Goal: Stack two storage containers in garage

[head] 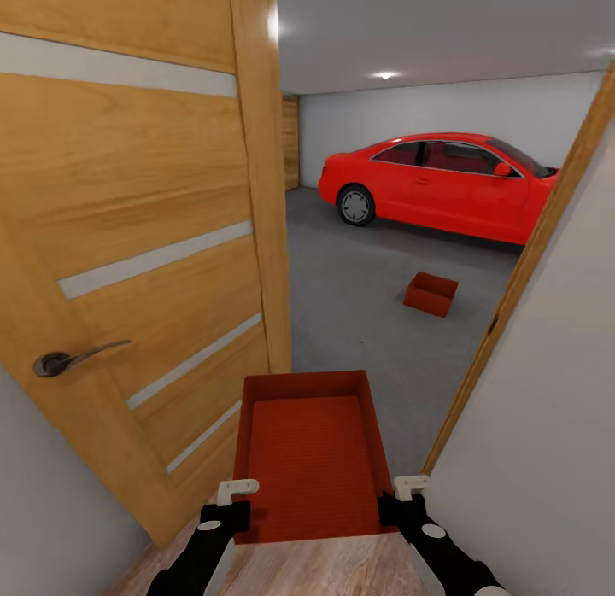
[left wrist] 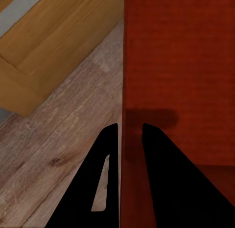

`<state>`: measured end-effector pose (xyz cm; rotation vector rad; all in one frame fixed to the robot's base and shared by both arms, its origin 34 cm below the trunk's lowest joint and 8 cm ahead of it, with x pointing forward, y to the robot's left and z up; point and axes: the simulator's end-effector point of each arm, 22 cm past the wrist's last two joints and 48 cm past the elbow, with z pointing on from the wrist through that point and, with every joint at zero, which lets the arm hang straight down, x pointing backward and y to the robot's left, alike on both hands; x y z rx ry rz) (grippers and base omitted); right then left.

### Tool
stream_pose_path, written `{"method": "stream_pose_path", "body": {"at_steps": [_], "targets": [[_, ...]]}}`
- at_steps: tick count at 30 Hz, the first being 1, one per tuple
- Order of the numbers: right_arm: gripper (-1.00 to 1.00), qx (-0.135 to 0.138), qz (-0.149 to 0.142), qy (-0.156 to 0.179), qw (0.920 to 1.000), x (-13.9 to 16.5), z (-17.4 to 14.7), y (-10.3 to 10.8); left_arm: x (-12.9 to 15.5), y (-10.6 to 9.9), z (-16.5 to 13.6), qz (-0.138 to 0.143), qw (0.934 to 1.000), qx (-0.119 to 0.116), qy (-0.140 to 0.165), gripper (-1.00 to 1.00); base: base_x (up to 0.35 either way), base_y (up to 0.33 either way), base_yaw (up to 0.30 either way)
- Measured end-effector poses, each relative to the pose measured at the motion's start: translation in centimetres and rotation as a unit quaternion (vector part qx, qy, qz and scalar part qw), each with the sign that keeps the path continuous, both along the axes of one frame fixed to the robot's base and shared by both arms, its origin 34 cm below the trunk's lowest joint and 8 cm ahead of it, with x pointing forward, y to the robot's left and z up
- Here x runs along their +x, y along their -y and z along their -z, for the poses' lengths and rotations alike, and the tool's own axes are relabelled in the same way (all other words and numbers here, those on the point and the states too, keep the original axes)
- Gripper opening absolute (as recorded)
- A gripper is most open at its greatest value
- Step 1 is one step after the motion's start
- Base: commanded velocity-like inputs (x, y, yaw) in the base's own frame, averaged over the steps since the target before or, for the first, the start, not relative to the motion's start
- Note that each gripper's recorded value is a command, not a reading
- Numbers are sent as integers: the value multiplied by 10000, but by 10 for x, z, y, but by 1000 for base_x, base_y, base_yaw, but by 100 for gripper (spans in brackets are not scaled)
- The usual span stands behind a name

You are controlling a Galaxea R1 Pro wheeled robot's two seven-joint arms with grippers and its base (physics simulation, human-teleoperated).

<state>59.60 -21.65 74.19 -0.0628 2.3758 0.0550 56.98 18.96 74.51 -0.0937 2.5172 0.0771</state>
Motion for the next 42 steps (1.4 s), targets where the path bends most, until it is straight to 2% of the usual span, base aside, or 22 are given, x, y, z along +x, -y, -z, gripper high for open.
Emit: {"method": "stream_pose_path", "body": {"at_steps": [18,42], "targets": [[-100,-1,-1,0,10000,0,0,0,0,0,0,-1,10000,0,0,-100,0,0,-288],[-100,0,0,0,10000,0,0,0,0,0,0,0,10000,1,0,-100,2,2,-9]]}}
